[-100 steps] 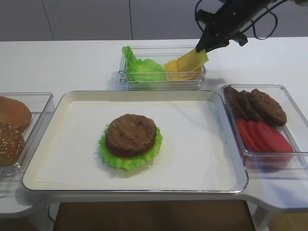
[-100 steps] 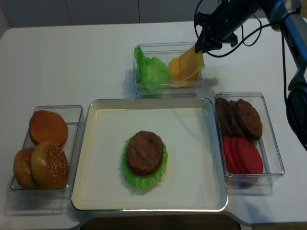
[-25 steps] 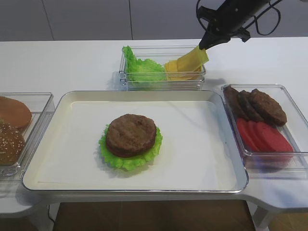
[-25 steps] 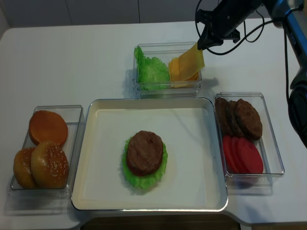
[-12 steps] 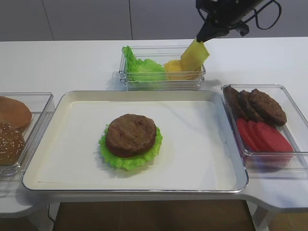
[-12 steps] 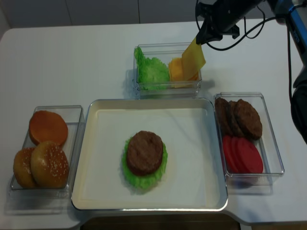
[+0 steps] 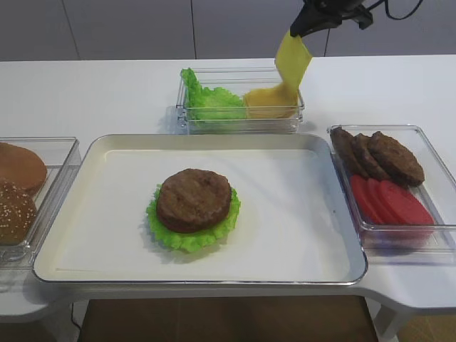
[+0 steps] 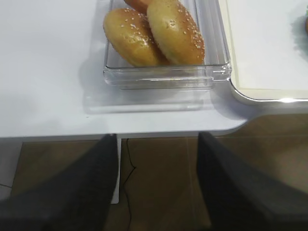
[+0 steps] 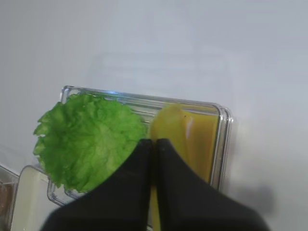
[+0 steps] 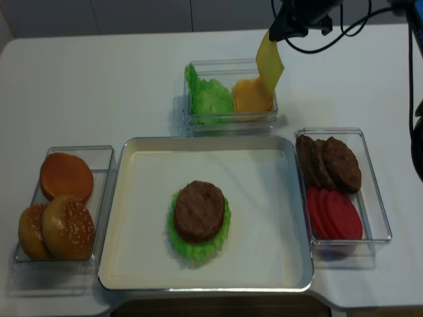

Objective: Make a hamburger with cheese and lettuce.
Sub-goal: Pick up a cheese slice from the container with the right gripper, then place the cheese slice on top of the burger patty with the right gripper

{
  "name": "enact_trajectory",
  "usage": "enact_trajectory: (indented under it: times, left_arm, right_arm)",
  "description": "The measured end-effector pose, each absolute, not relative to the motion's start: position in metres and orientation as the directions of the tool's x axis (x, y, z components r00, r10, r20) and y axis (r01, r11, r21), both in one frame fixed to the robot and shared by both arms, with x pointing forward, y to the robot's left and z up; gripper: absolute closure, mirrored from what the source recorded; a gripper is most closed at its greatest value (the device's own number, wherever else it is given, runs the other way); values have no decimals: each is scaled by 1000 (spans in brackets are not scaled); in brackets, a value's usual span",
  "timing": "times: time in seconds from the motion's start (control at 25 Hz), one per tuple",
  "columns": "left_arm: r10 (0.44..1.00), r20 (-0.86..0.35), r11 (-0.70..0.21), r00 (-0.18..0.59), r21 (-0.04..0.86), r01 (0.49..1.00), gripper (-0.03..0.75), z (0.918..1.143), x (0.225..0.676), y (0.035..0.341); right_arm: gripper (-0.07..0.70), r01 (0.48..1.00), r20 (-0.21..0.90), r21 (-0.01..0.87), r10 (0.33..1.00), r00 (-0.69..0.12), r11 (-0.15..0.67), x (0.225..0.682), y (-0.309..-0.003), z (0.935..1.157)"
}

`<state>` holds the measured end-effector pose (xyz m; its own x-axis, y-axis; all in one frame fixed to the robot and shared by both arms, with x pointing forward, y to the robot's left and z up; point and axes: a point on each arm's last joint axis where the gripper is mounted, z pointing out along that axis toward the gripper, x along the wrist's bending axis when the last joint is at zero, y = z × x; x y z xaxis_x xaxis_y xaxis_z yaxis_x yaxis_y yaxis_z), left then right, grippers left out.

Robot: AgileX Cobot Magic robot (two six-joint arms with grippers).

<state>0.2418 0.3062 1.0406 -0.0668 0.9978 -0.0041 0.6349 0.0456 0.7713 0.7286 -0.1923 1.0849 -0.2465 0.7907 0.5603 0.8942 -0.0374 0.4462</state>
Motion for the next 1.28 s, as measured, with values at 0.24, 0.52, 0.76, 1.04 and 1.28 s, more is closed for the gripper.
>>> enact_trajectory:
  times: [0.24,0.52,0.76,1.04,1.28]
  left_arm:
    - [998,-4,46,-67,771,635,324,1041,242,306]
    - [998,-4,46,-67,771,635,324,1041,242,306]
    - [998,-4,46,-67,771,635,324,1041,242,306]
    - [998,-2,45,-68,771,635,324,1041,242,306]
    - [998,-2,45,-68,771,635,324,1041,242,306]
  right_arm:
    - [603,883,558,469,779,-288,-10,719,-177,1099]
    - [604,863,544,505,764,-347,32,704,-156,1119]
    - [604,838,535,543,752,-385,42,690,-149,1143]
    - [604,830,515,552,753,-411,76,669,-140,1158]
    - [604,808,494,580,743,-452,107,648,-131,1177]
